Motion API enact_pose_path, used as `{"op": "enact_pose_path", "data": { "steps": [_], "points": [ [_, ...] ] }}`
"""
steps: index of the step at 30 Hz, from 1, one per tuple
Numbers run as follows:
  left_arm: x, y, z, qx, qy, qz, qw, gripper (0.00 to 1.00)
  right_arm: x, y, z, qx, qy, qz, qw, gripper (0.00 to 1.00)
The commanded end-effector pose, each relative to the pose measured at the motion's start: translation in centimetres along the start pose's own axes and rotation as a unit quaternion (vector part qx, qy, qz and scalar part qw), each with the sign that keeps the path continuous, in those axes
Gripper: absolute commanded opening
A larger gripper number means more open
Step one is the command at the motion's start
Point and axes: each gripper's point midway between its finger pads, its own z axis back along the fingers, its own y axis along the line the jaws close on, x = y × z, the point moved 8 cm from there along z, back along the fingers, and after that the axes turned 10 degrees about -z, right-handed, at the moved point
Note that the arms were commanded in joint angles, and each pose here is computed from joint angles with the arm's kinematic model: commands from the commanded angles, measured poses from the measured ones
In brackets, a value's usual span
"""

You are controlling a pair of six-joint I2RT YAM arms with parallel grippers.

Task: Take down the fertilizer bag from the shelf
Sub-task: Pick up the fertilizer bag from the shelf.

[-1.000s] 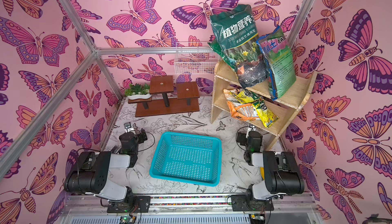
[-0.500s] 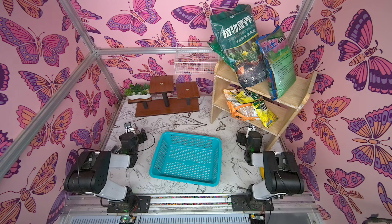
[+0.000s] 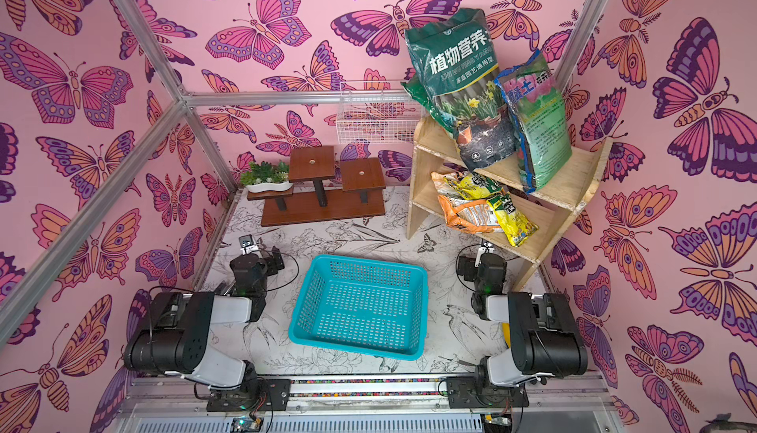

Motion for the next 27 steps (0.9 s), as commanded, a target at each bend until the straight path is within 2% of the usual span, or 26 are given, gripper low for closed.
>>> {"op": "enact_pose_path", "data": {
  "steps": [1,2,3,5,8,11,15,17,21,23,25,27],
  "points": [
    [0.4,0.7,0.9,0.021,-0.003,0.011,1.000,1.00,3.3,0.8,0.5,0.035,-0.076,0.007,0.996,0.99],
    [1.3,0.7,1.1,0.014,-0.023,0.012,1.000,1.00,3.4,1.0,1.4,0.031,-0.090,0.014,0.995,0.99],
    [0.7,0.7,1.9,0.018,-0.028,0.002,0.999,1.00,3.6,1.3,2.2,0.018,-0.101,0.022,0.994,0.99],
    [1.5,1.0,3.6,0.041,-0.047,0.000,0.998,1.00,3.5,1.6,4.0,-0.012,-0.108,0.040,0.993,0.99],
    [2.9,2.2,5.7,0.071,-0.062,0.025,0.995,1.00,3.0,1.0,4.7,-0.061,-0.038,0.044,0.996,0.99],
    [3.2,3.5,7.1,0.115,-0.037,0.057,0.991,1.00,2.5,1.3,5.3,-0.054,0.013,0.052,0.997,0.99],
    [3.7,4.8,9.0,0.146,-0.037,0.083,0.985,1.00,2.4,2.4,7.3,-0.028,0.007,0.060,0.998,0.99],
    [4.1,5.0,10.0,0.136,-0.046,0.094,0.985,1.00,2.9,2.7,8.8,-0.013,-0.006,0.049,0.999,0.99],
    [4.5,4.6,11.8,0.067,-0.081,0.099,0.990,1.00,3.4,3.3,12.1,0.019,-0.050,0.045,0.998,0.99],
    [4.4,4.1,12.4,0.030,-0.089,0.078,0.993,1.00,3.7,3.5,13.4,0.051,-0.071,0.040,0.995,0.99],
    [4.3,4.6,13.0,0.045,-0.100,0.100,0.989,1.00,3.9,3.4,14.6,0.065,-0.081,0.038,0.994,0.99],
    [4.0,4.5,13.2,0.034,-0.103,0.101,0.989,1.00,4.3,3.4,15.8,0.079,-0.086,0.033,0.993,0.98]
  ]
}}
